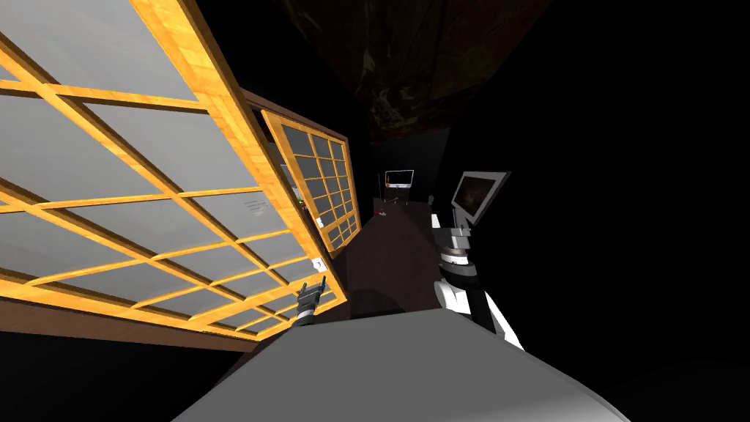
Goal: Pull the door open
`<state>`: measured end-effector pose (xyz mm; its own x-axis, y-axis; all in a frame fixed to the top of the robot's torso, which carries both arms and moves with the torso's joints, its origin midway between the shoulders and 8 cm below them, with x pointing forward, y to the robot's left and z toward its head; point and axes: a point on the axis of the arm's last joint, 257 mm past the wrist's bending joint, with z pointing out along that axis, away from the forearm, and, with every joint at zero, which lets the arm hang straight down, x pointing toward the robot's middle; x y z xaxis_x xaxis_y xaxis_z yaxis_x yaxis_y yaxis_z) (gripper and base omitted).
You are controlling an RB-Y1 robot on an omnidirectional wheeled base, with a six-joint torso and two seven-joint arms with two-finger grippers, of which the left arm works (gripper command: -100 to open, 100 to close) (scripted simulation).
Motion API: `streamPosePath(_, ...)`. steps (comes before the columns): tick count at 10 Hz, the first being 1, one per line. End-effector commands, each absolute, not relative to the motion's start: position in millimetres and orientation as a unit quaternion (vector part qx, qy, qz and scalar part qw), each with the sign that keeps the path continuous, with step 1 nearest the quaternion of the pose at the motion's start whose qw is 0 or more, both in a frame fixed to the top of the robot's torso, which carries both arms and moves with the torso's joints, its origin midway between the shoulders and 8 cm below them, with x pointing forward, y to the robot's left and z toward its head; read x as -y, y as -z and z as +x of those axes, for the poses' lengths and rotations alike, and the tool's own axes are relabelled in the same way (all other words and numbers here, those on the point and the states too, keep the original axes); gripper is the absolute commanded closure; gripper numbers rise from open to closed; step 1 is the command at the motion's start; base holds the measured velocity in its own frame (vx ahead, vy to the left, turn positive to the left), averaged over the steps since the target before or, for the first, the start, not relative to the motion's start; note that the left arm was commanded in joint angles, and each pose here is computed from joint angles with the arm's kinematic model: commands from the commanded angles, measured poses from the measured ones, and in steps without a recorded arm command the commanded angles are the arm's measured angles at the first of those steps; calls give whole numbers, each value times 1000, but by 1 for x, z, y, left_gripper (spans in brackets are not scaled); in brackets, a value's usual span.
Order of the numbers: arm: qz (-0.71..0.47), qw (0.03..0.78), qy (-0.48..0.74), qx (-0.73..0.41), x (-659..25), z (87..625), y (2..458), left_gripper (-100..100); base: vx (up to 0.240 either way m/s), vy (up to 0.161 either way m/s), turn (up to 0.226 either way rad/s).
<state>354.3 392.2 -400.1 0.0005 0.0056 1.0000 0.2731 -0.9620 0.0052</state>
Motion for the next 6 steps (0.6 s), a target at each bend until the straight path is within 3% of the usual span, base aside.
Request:
streamPosePath(1,-701,91,701,91,-391,353,398,-100,-235,54,-15)
streamPosePath(2,-701,93,701,94,-392,354,399,-100,-108,23,-6)
streamPosePath(3,-700,99,701,100,-403,350,399,-100,117,36,-112)
streamPosePath(6,-696,110,701,112,-424,343,399,-100,207,32,-122)
